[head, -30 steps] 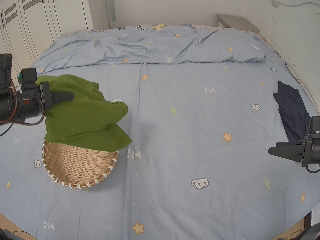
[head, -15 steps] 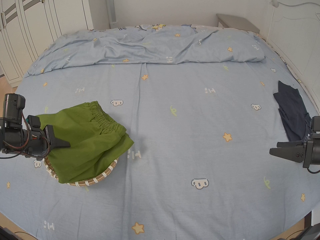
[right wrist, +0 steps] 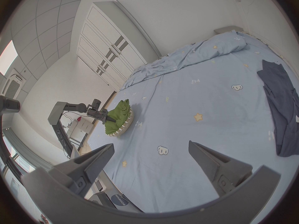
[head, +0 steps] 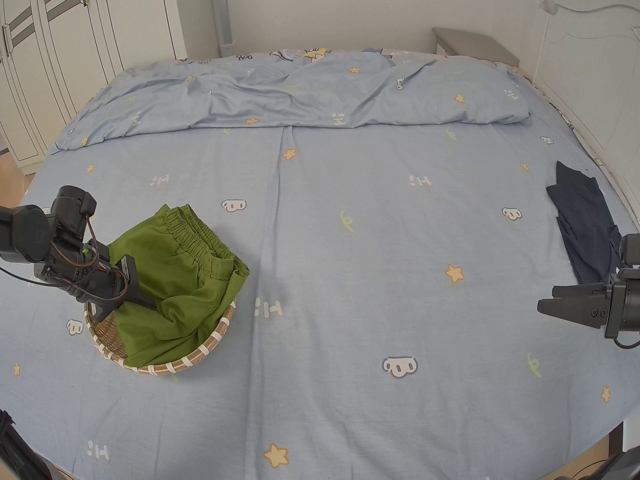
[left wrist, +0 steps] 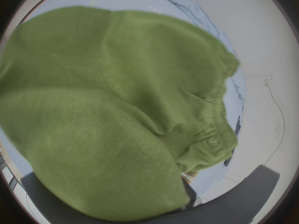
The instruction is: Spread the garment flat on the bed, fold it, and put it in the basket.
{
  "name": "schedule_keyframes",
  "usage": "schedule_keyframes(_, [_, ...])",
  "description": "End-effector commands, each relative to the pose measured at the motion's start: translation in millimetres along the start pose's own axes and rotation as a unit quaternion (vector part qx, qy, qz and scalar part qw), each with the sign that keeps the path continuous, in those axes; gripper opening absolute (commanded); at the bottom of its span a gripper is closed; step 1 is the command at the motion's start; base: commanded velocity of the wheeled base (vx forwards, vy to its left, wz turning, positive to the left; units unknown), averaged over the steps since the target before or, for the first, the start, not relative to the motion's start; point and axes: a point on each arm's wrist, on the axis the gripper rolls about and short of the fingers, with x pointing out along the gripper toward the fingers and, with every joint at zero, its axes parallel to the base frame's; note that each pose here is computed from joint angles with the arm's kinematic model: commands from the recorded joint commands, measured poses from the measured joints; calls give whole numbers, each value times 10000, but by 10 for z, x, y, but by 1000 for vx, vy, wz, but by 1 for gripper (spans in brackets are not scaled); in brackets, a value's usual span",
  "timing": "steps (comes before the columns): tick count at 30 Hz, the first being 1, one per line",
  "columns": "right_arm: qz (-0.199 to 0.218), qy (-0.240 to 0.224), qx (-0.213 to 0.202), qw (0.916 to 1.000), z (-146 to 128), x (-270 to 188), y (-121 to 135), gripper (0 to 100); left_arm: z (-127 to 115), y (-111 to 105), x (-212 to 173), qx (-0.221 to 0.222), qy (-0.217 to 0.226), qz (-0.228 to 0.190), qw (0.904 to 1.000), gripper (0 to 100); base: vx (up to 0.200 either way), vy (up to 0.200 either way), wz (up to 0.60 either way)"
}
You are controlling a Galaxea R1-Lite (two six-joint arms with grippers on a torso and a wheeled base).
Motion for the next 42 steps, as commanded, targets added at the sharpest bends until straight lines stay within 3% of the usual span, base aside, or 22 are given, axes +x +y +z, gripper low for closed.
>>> schedule_keyframes(1, [-3, 11, -6, 10000, -1, 4, -2, 100, 105, 139, 373, -220, 379, 340, 9985, 0, 0, 0, 0])
schedule_keyframes(6, [-7, -5, -4, 10000, 1, 0, -1, 100, 92, 112, 339, -204, 358, 336, 9986, 0, 0, 0, 0])
schedule_keyframes(7, [0, -4, -12, 10000, 1, 0, -1, 100, 92, 112, 339, -204, 358, 336, 9986, 100, 0, 0, 0])
schedule_keyframes(11, [-7, -5, -4, 10000, 1, 0, -1, 100, 80, 41, 206, -171, 189, 258, 9993, 100, 0, 0, 0])
schedule_keyframes(17, [-119, -24, -13, 9999, 2, -3, -9, 100, -123, -194, -481, 105, -348, 29, 9993, 100, 0, 0, 0])
schedule_keyframes(22, [-297, -165, -131, 9993, -13, -74, 36, 100, -500, -387, -1150, 514, -930, -364, 9937, 100, 0, 0, 0])
schedule_keyframes(25, [-307, -426, -370, 9979, -125, -255, 151, 100, -780, -388, -1395, 687, -1203, -437, 9894, 100, 0, 0, 0])
schedule_keyframes(32, [-386, -797, -899, 9920, -715, -587, 283, 100, -1743, -66, -1677, 1133, -1987, -26, 9735, 100, 0, 0, 0])
schedule_keyframes(34, [-421, -1063, -1061, 9878, -1075, -716, 322, 100, -2039, 143, -1821, 957, -2576, -34, 9615, 100, 0, 0, 0])
schedule_keyframes(36, [-457, -1273, -1133, 9843, -1247, -776, 342, 100, -2169, 256, -1880, 791, -2832, -70, 9558, 100, 0, 0, 0])
schedule_keyframes(39, [-600, -1583, -1180, 9785, -1381, -840, 372, 100, -2348, 405, -1936, 597, -3096, -100, 9489, 100, 0, 0, 0])
schedule_keyframes(42, [-644, -1845, -886, 9767, -1488, -901, 414, 100, -2616, 612, -1880, 193, -3612, 140, 9322, 100, 0, 0, 0])
